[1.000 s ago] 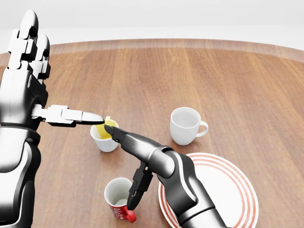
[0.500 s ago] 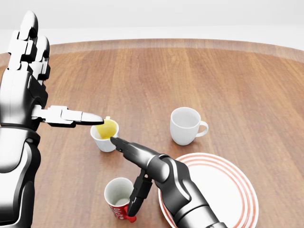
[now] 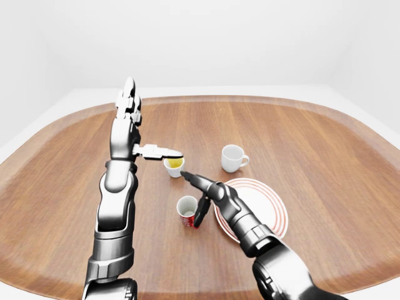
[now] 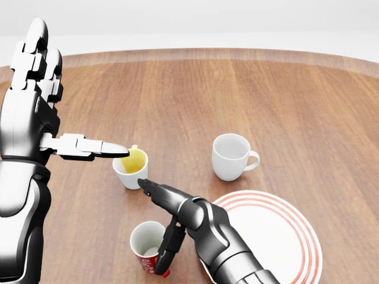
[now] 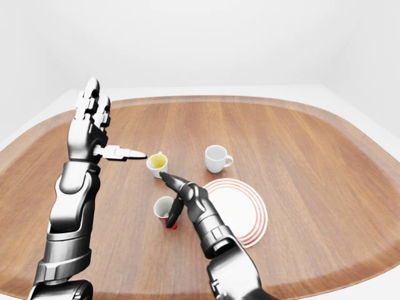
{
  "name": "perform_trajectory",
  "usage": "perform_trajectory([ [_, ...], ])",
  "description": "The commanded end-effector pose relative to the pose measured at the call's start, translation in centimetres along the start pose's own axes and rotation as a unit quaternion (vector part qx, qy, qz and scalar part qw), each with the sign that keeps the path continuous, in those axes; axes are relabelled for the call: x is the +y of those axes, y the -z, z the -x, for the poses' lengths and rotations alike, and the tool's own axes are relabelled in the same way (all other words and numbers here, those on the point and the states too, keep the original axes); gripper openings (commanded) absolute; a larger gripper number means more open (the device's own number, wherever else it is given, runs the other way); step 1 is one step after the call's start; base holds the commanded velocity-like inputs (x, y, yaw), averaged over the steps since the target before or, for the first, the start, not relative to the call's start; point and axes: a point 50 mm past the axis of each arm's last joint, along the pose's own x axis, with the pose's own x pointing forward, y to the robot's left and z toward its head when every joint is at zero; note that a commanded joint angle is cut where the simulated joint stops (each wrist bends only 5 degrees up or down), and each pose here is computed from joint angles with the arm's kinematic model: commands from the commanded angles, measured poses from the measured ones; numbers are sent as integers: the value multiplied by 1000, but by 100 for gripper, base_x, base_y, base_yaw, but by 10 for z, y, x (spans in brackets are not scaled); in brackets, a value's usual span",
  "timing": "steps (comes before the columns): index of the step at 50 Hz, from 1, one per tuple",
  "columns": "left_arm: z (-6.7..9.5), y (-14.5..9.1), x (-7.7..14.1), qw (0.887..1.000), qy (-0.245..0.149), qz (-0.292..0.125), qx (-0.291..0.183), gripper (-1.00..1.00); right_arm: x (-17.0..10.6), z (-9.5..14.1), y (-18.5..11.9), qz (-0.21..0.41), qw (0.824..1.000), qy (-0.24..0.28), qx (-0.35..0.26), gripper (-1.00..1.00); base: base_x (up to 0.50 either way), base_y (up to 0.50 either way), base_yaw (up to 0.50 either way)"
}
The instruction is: Pick up the red mug and put it on the plate
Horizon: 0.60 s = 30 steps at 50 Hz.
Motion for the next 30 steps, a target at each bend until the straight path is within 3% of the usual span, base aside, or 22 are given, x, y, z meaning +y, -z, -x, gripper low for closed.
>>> perform_trajectory([
  [1, 1, 0, 0, 1000, 0, 1, 0, 100, 4, -4, -3, -1, 1000, -7, 3, 100, 0, 0, 0],
  [30, 1, 2, 1, 1000, -1, 1, 4, 100, 15, -10, 0, -10, 999, -22, 26, 100, 0, 0, 0],
])
